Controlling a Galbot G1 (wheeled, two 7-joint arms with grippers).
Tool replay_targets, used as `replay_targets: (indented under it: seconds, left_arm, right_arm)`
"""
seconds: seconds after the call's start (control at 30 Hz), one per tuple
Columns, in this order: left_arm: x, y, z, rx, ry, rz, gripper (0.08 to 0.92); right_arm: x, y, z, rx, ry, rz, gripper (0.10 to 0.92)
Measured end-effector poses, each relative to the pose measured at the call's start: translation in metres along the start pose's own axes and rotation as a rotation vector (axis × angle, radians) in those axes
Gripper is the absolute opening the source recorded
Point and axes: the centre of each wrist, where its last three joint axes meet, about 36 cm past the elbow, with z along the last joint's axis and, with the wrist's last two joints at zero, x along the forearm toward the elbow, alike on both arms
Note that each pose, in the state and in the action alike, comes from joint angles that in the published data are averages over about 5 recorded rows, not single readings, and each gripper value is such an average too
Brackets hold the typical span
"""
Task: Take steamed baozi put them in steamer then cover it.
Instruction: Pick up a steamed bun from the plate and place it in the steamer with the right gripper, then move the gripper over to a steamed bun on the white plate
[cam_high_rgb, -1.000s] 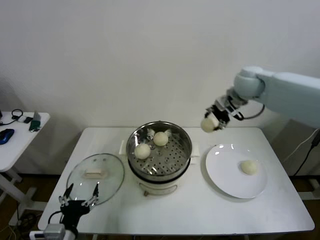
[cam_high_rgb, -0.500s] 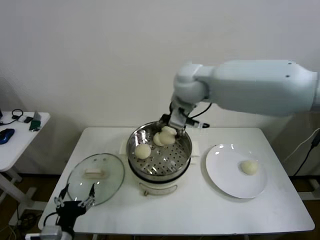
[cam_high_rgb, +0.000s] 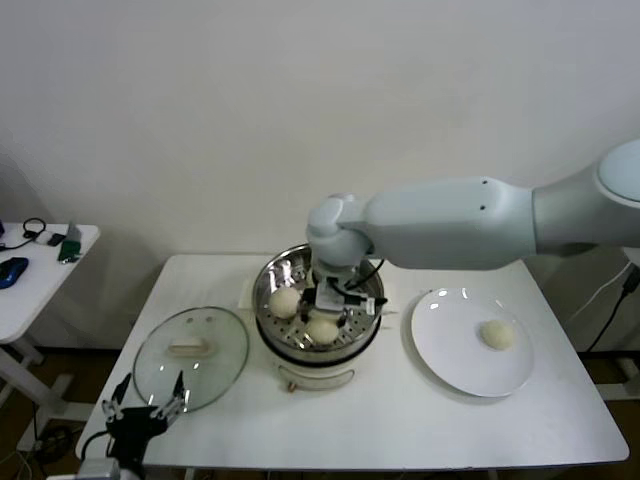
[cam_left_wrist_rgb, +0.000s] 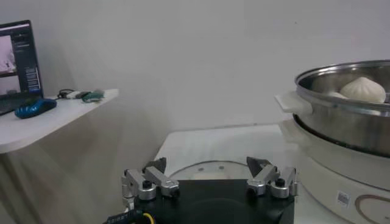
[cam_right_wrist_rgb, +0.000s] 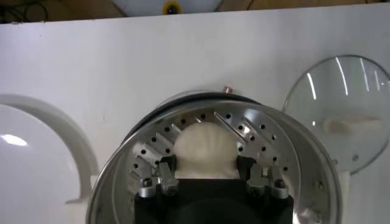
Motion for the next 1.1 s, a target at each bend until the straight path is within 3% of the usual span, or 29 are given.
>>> replay_targets:
  seconds: [0.13, 0.33, 0.63, 0.83, 1.1]
  left_arm:
    - [0.001, 0.0, 0.001, 0.0, 0.0, -0.001, 0.823]
    - [0.001, 0.001, 0.0, 0.0, -0.002, -0.002, 0.823]
    - [0.0, 0.003, -0.001, -0.005, -0.007, -0.002, 0.823]
    - [-0.003, 0.002, -0.003, -0.005, -0.008, 0.005, 0.823]
    - [-0.007, 0.0, -0.007, 0.004, -0.018, 0.021, 0.823]
  right_arm:
    - [-0.01, -0.004, 0.001, 0.004, -0.006, -0.009, 0.688]
    - [-0.017, -0.005, 0.005, -0.013, -0.009, 0.001, 0.807]
    - [0.011, 0.013, 0.03, -0.127, 0.01, 0.006, 0.823]
    - [0.052, 0.075, 0.076, -0.382, 0.027, -0.007, 0.823]
    - [0.08, 0.213, 0.126, -0.822, 0.042, 0.002, 0.823]
